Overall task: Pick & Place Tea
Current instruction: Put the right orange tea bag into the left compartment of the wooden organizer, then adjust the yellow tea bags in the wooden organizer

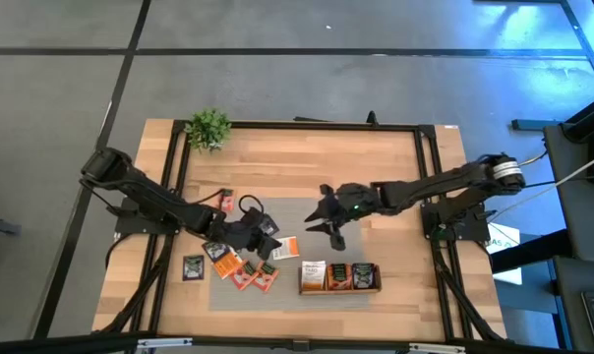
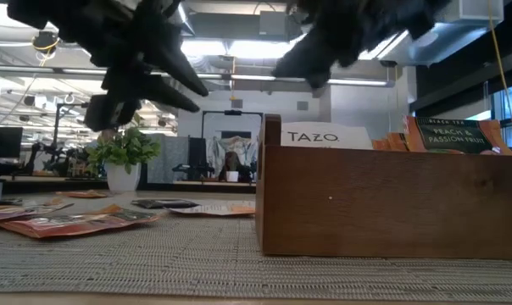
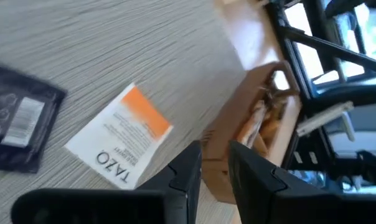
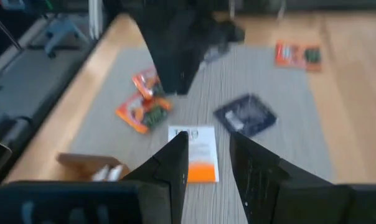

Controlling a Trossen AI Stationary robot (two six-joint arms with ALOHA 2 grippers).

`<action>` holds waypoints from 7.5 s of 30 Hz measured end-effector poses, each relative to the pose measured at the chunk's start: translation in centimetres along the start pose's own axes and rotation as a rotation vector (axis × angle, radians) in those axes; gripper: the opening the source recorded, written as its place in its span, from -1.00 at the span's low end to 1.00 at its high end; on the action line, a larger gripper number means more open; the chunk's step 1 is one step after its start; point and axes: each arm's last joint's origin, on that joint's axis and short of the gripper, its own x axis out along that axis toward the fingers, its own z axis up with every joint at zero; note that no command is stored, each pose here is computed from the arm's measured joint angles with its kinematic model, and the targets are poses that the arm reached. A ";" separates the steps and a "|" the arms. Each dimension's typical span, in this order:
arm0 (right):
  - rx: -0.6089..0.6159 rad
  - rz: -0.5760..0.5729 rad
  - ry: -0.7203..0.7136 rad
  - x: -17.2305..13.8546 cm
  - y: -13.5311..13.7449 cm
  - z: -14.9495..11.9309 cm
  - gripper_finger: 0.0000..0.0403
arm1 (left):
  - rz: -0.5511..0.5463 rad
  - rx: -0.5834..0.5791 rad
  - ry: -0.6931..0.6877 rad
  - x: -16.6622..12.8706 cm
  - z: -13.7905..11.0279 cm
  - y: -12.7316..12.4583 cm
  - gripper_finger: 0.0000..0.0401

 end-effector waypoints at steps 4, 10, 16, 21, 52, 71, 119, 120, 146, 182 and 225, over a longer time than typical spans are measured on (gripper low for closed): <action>0.011 -0.003 0.071 3.1 -0.4 -2.2 -0.40 | 0.033 -0.070 -0.001 0.4 -0.2 0.4 -0.54; 0.016 -0.005 0.133 6.0 -0.8 -4.8 -0.40 | 0.120 -0.130 0.014 0.8 -0.6 1.4 -0.25; 0.015 0.087 0.133 7.5 -0.5 -6.0 -0.40 | 0.113 -0.169 -0.023 1.0 -0.6 1.4 -0.03; 0.005 0.121 0.112 8.7 -0.1 -6.8 -0.40 | 0.107 -0.171 -0.023 1.0 -0.6 1.3 -0.01; 0.056 0.121 0.169 10.4 0.1 -9.2 -0.40 | 0.253 -0.486 0.058 3.9 -2.6 4.0 -0.07; 0.060 0.120 0.177 10.4 0.1 -9.3 -0.40 | 0.174 -0.498 -0.041 5.0 -2.6 3.9 -0.64; 0.128 0.098 0.452 -8.1 7.5 -2.9 -0.40 | 0.103 0.586 0.659 7.5 6.3 -18.8 -0.99; 0.128 0.090 0.455 -8.1 7.7 -2.9 -0.40 | 0.106 0.597 0.675 7.7 6.4 -18.7 -0.99; 0.155 0.000 0.448 -8.4 8.8 -3.3 -0.40 | 0.136 0.796 0.835 13.6 5.0 -14.7 -0.99; 0.164 0.015 0.415 -8.3 8.9 -3.0 -0.40 | 0.155 0.779 0.875 13.7 4.9 -14.2 -0.98; 0.055 0.264 0.164 -9.8 15.0 -0.6 -0.40 | -0.062 0.955 0.305 6.7 5.2 -23.6 -0.46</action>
